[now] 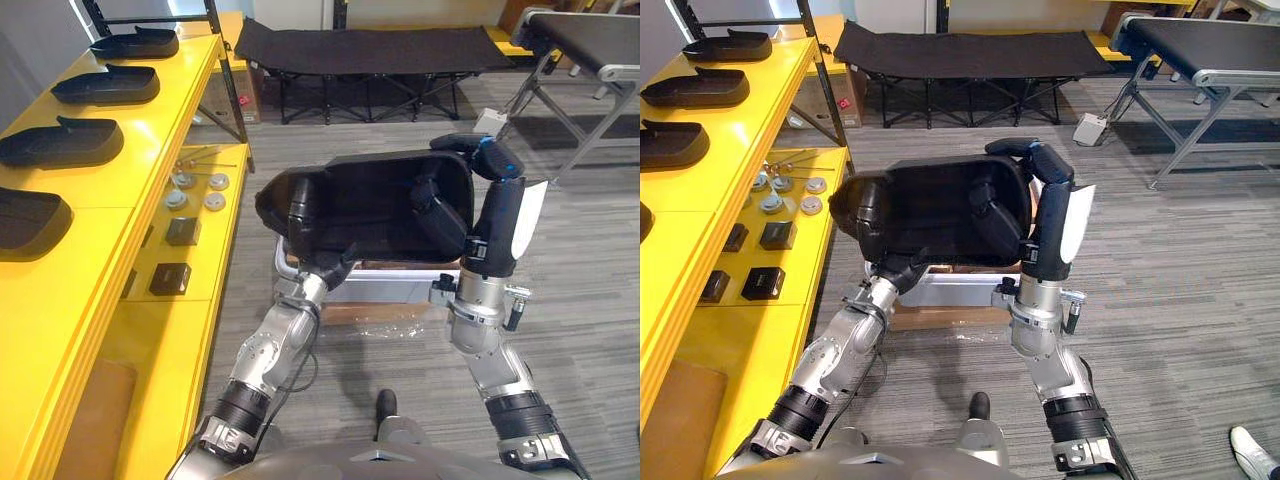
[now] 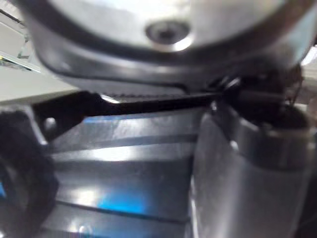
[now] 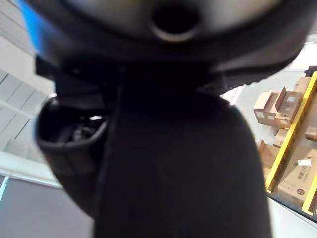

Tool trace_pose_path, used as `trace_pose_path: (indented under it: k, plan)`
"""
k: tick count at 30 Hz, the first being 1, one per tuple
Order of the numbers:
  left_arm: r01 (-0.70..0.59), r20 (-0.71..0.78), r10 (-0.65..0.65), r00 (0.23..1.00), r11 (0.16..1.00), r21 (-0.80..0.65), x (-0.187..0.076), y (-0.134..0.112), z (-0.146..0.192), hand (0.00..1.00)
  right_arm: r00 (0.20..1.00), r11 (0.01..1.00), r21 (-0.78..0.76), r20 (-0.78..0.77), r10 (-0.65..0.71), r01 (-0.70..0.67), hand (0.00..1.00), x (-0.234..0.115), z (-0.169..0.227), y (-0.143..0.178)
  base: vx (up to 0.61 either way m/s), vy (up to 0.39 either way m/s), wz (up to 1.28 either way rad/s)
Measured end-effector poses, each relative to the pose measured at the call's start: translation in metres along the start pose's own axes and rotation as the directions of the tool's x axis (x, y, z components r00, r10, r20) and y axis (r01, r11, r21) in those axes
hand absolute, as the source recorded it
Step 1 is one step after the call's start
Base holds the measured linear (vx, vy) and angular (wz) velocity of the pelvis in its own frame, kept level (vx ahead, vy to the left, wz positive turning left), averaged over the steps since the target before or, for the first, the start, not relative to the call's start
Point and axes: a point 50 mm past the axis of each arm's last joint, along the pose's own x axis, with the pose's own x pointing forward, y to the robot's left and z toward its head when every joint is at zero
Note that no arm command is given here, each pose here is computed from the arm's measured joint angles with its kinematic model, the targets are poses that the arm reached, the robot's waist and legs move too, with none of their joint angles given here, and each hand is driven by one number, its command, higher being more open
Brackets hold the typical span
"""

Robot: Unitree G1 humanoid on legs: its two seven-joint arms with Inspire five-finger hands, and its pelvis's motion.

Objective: Walk over and take three plastic housings, then place them on the shelf

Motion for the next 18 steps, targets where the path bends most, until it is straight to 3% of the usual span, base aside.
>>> trace_pose_path:
  k: [18]
  plan:
    - [0.032, 0.131, -0.047, 0.990, 0.993, 0.114, -0.009, 0.004, 0.002, 0.00, 0.993, 0.997, 0.072, -0.113, -0.012, 0.020, 0.00, -0.031, 0.000, 0.005, 0.00, 0.001, -0.02]
